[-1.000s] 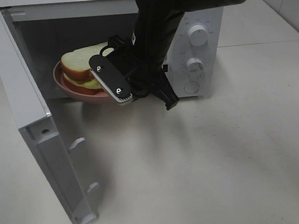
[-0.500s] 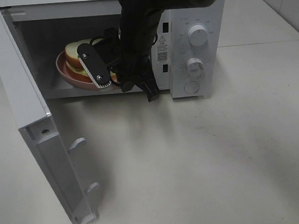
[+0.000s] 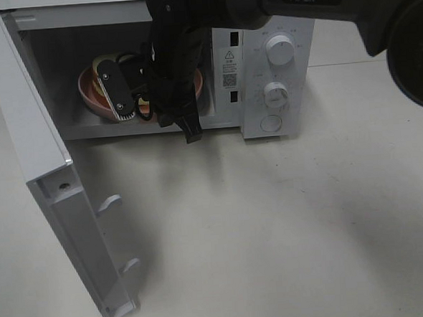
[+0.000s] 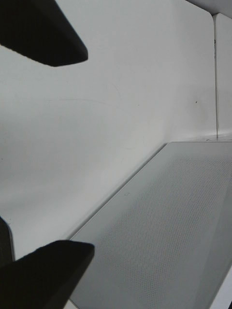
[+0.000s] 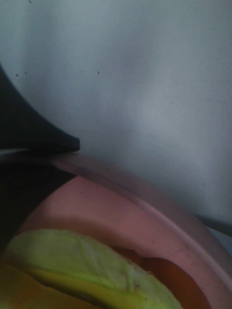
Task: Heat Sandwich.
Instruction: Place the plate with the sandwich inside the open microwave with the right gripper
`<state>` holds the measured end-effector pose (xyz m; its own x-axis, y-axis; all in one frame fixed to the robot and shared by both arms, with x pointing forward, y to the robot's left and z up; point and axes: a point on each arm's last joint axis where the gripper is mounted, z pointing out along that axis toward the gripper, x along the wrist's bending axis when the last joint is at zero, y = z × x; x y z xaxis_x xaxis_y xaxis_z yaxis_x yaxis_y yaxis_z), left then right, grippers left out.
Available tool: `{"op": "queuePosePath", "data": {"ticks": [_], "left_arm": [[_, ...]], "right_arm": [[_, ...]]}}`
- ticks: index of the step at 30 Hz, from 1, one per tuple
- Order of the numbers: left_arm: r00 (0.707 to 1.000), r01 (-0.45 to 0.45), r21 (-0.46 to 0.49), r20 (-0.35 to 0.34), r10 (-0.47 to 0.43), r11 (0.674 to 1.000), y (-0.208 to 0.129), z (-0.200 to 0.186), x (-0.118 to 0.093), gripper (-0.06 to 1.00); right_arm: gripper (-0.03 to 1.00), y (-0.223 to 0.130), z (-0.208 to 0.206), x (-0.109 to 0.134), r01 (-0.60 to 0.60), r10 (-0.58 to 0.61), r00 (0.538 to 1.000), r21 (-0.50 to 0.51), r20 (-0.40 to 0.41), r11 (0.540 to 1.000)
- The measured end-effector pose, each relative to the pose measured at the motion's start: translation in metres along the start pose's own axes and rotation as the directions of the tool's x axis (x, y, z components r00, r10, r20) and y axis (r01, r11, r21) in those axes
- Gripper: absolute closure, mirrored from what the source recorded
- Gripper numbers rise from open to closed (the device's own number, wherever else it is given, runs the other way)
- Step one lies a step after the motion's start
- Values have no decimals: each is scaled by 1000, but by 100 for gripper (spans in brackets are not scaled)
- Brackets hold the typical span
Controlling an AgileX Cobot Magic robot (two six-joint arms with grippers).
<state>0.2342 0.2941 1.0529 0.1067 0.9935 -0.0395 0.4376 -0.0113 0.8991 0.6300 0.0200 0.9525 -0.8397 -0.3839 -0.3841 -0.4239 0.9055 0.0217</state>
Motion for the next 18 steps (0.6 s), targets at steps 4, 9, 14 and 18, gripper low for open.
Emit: {"op": "queuePosePath", "data": {"ticks": [4, 9, 14, 18], "left_arm": [[1000, 0, 0, 0, 0, 1000, 0, 0, 0, 3], [1000, 0, 0, 0, 0, 1000, 0, 0, 0, 3], [1000, 0, 0, 0, 0, 1000, 0, 0, 0, 3], [1000, 0, 0, 0, 0, 1000, 0, 0, 0, 3]], "right_arm": [[93, 2, 6, -5, -1, 1, 1000, -1, 11, 1000], [93, 3, 18, -9, 0, 0, 1000, -1, 19, 1000], [92, 4, 22, -12, 3, -3, 999, 1, 35, 1000], [91, 4, 25, -14, 3, -4, 998, 3, 58, 1000]]}}
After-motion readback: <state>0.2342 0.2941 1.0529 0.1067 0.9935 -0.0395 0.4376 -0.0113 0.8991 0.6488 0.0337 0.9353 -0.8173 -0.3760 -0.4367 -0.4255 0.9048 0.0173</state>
